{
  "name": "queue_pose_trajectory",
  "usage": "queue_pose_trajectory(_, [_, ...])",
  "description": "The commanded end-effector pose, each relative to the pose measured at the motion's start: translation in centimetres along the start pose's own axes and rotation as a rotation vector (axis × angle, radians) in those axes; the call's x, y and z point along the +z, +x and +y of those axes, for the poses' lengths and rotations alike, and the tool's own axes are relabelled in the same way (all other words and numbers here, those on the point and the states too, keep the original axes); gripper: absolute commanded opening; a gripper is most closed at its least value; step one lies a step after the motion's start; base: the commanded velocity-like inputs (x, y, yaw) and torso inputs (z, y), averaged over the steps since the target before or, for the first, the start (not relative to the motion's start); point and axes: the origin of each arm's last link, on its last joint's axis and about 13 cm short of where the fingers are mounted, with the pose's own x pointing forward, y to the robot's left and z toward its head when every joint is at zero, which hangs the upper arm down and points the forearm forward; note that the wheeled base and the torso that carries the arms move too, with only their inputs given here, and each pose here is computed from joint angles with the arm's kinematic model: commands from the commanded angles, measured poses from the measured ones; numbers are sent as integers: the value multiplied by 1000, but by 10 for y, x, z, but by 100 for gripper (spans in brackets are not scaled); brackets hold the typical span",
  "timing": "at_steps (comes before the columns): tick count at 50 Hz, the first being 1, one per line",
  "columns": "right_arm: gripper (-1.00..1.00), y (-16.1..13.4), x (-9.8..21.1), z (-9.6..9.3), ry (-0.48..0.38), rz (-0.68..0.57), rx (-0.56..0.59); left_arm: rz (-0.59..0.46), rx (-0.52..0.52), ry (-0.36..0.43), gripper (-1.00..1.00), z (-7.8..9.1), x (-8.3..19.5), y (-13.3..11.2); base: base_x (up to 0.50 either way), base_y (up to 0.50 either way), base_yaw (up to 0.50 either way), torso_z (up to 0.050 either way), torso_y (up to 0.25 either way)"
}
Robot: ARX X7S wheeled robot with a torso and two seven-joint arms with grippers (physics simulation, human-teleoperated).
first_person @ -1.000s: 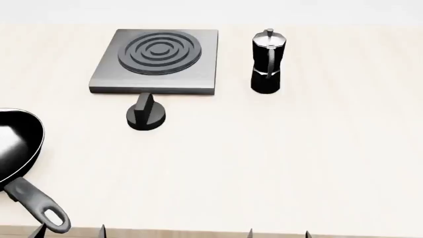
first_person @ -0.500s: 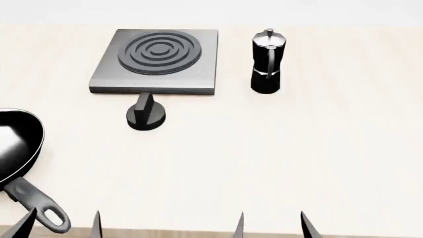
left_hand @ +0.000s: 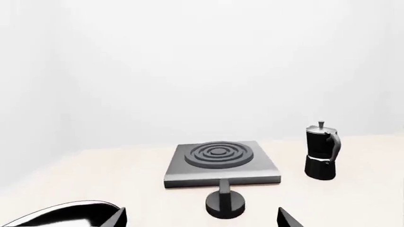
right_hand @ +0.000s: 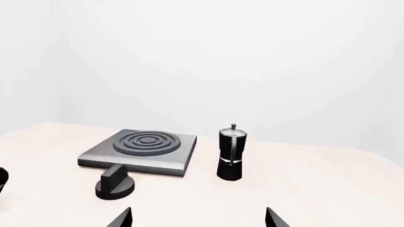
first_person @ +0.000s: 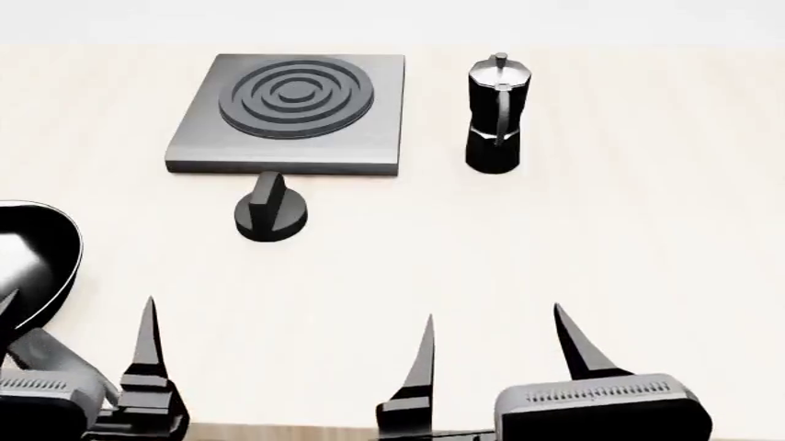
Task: Turn on the stove.
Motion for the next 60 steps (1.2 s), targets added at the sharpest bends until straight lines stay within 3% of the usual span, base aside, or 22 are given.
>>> queue_pose_trajectory(1, [100, 4, 25, 1, -17, -59, 29, -75, -21, -2, 100, -3, 26, 10, 0, 0, 0, 0, 0])
queue_pose_trajectory(22, [100, 10, 44, -3, -47, -129, 27, -174, -37, -18, 100, -3, 51, 19, 0, 0, 0, 0, 0])
queue_pose_trajectory(60, [100, 9, 45, -1, -74, -137, 29, -169, -27, -28, 100, -2, 49, 18, 0, 39, 0, 0, 0])
